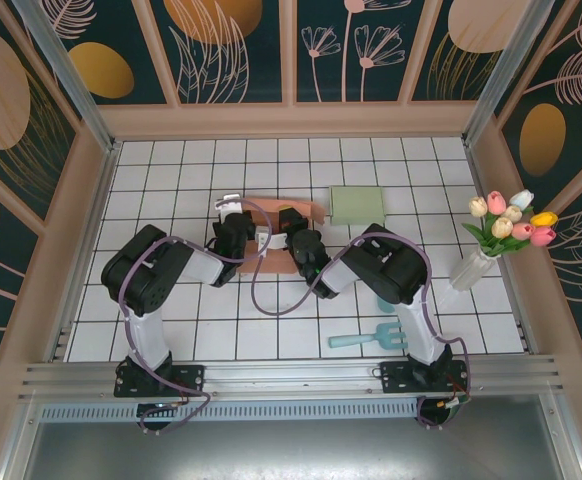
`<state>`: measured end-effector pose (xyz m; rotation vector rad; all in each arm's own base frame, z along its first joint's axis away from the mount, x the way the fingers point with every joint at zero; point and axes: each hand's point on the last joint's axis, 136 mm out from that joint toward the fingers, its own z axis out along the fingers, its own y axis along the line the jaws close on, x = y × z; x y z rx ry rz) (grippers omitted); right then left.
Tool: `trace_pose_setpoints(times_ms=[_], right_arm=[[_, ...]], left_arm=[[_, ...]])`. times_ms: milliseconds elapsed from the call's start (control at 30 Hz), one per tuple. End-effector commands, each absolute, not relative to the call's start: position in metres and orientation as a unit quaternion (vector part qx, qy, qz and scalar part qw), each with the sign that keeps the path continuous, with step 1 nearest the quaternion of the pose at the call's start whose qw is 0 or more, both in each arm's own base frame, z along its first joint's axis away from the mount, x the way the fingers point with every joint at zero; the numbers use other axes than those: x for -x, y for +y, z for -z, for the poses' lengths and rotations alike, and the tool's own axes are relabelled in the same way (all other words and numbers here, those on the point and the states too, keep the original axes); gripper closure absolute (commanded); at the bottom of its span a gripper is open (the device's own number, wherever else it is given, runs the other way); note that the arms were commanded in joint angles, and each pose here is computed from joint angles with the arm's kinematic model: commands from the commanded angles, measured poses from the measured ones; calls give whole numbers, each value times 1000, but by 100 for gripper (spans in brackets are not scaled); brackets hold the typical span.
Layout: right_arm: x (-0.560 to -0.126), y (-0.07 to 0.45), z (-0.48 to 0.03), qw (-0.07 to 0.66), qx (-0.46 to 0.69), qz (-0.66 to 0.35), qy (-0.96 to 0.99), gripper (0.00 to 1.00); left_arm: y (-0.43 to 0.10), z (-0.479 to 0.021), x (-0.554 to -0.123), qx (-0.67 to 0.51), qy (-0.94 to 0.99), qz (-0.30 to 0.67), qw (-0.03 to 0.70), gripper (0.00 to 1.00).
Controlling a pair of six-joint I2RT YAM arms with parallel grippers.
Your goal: Fold the paper box
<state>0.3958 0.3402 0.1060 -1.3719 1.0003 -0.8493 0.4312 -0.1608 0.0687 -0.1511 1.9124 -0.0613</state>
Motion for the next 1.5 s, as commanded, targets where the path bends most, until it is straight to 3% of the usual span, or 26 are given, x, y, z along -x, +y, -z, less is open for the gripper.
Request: trace_pose_setpoints(times_ms=[0,200,300,400,500,667,800,967,1133,1333,1433,1467], right_arm=[[-373,339,-26,490,680,327,436,100],[-371,341,-29,494,679,324,436,100],[-370,344,-30,495,680,320,436,100],[-368,347,-29,497,681,317,435,100],[-368,348,-29,497,680,316,436,100],[-368,348,-32,499,676,315,442,100],[-369,349,-31,498,675,312,446,100],[-371,349,-26,494,676,310,451,100],[-371,349,-26,493,676,310,451,100],[-369,351,-29,497,675,308,451,100],[-367,352,-29,496,677,306,450,100],[-368,353,-29,497,677,306,449,100]], left_arm=[[-138,-69,-435,98,811,-6,577,57],[-139,-45,-440,122,835,-13,536,57],[-140,-40,-442,122,839,-18,529,61],[-135,-38,-444,136,841,-34,523,85],[-128,-30,-448,154,846,-69,505,100],[-124,-31,-447,168,844,-75,504,94],[-134,-35,-446,135,847,-48,511,68],[-140,-61,-433,111,835,5,540,58],[-140,-71,-421,96,831,23,548,54],[-152,-43,-435,69,849,14,524,53],[-151,-34,-443,76,852,-5,518,56],[-150,-36,-445,81,850,-11,520,61]])
